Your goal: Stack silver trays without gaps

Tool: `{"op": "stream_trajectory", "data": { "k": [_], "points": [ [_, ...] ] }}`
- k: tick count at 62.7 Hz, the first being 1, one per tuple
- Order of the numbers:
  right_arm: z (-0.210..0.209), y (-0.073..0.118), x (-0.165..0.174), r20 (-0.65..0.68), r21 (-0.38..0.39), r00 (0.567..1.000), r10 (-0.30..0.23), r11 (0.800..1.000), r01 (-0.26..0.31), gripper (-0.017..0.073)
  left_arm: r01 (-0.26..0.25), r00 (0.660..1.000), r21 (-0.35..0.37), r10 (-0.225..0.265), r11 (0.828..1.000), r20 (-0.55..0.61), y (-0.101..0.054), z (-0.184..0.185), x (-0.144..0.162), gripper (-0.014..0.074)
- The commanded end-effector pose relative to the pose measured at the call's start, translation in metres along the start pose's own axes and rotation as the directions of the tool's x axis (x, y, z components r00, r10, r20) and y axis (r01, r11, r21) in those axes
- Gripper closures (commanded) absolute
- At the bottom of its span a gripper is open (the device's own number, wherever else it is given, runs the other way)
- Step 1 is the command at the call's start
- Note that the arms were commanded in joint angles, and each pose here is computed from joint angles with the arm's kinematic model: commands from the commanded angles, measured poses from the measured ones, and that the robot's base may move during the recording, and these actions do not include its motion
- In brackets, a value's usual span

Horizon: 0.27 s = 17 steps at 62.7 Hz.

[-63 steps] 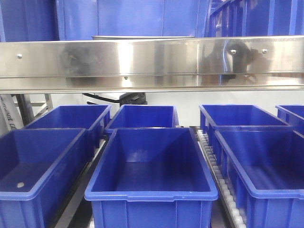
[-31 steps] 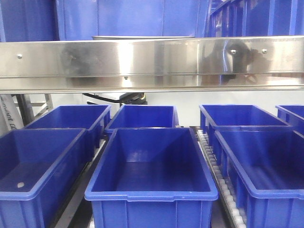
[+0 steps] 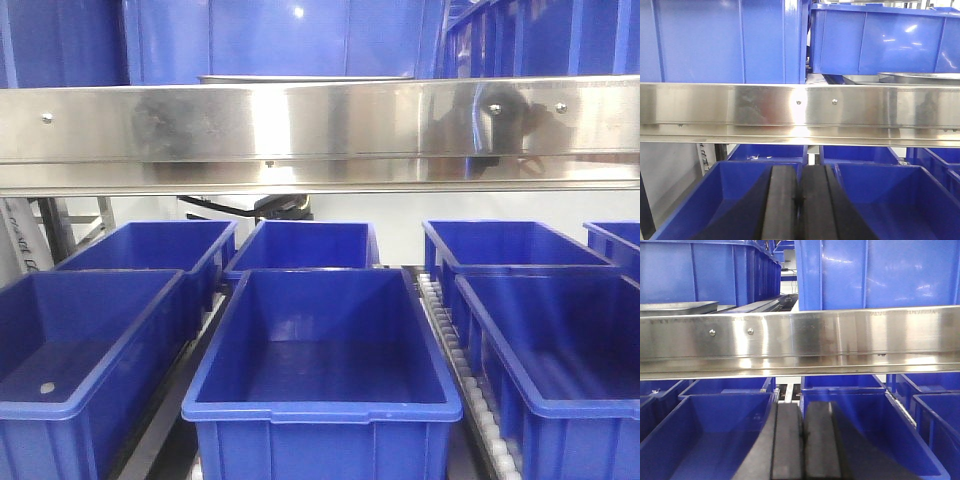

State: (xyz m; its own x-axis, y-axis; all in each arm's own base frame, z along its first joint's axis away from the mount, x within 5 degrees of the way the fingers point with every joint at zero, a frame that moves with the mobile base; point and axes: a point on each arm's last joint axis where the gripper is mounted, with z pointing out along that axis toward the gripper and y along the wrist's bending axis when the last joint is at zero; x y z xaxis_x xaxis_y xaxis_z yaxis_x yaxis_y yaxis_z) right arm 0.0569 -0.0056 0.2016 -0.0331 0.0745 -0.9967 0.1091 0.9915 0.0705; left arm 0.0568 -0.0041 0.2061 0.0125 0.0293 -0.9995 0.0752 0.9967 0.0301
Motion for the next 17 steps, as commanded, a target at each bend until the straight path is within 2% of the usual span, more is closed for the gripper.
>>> {"op": "stream_trajectory", "data": {
  "k": [1,17],
  "points": [
    [-0.0008,0.0001,-0.0028,0.033,-0.001,0.999,-0.003,1.000,0.003,0.0638,0.005,1.000,0.007,-0.006,1.000,0.027,-0.0004,-0.0005,-0.0026,0.0589],
    [-0.0008,0.0001,-0.0028,0.033,-0.001,0.999,-0.003,1.000,0.003,0.0638,0.005,1.000,0.007,-0.006,1.000,0.027,-0.0004,-0.0005,-0.0026,0.0589]
  ]
}}
